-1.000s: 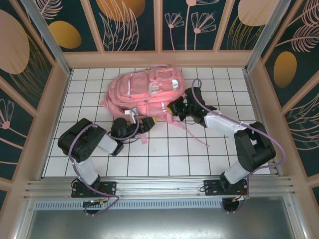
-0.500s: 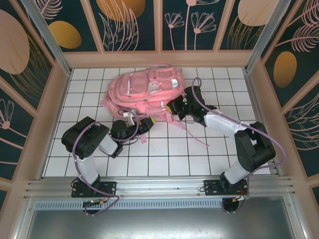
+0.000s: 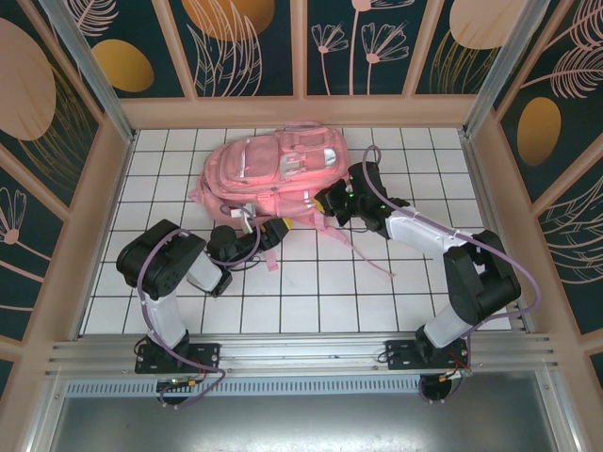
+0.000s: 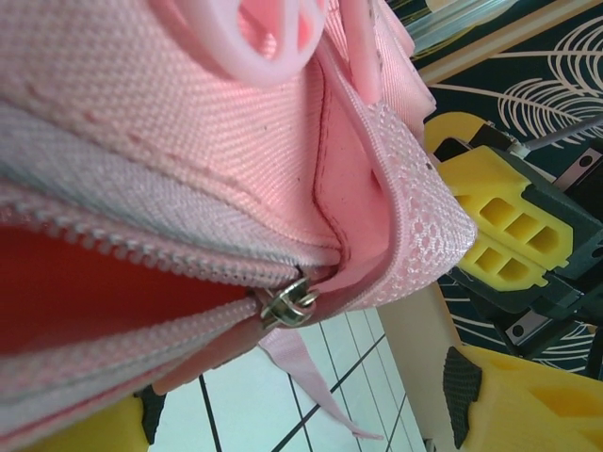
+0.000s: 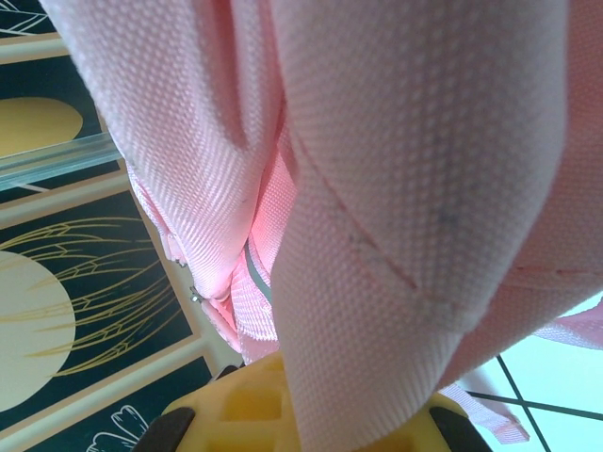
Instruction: Pack the student bag
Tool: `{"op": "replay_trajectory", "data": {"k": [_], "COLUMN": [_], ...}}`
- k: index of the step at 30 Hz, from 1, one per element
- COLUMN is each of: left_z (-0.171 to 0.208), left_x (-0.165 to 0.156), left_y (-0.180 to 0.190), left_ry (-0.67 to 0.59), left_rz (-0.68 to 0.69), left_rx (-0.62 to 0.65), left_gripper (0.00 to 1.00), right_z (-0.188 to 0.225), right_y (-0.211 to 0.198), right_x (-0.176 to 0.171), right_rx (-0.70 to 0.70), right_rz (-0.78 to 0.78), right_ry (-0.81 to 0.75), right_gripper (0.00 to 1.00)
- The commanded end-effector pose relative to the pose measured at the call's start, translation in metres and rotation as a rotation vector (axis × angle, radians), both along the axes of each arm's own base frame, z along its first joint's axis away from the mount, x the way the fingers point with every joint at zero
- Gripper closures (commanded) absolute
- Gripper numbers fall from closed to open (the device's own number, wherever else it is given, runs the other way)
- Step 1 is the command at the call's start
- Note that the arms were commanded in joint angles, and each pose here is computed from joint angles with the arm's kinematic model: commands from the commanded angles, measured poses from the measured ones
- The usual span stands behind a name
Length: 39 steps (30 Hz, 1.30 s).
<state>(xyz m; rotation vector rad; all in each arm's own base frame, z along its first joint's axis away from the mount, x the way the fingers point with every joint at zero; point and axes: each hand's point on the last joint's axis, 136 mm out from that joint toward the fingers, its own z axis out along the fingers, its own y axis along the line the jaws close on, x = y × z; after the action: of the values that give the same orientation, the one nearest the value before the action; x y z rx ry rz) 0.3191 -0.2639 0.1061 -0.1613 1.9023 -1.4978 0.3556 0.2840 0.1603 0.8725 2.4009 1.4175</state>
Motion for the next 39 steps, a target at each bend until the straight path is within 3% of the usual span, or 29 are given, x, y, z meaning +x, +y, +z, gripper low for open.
{"op": "replay_trajectory", "data": {"k": [1,10,39], "left_z": [0.022,0.030,0.023], "left_x": [0.002,0.006,-0.004], "left_y": [0.000,-0.003,0.011], "left_ry": [-0.071,-0.104,-0.071], "left_rz": [-0.009,-0.020,-0.012], "left_rx": [-0.049,-0.088,-0.117], "left_gripper": [0.20,0.18,0.70], "right_z": [0.092,0.096,0.080], "right_y": [0.019,0.020,0.012], "right_x": [0.004,0.003,0.006], "right_rx": [0.167,0.172,0.107], "right_rz": [0.055,0.058,0.041], "right_ry": [-0.221,-0.229,-0.223], "right_gripper": [1.00,1.00,1.00]}}
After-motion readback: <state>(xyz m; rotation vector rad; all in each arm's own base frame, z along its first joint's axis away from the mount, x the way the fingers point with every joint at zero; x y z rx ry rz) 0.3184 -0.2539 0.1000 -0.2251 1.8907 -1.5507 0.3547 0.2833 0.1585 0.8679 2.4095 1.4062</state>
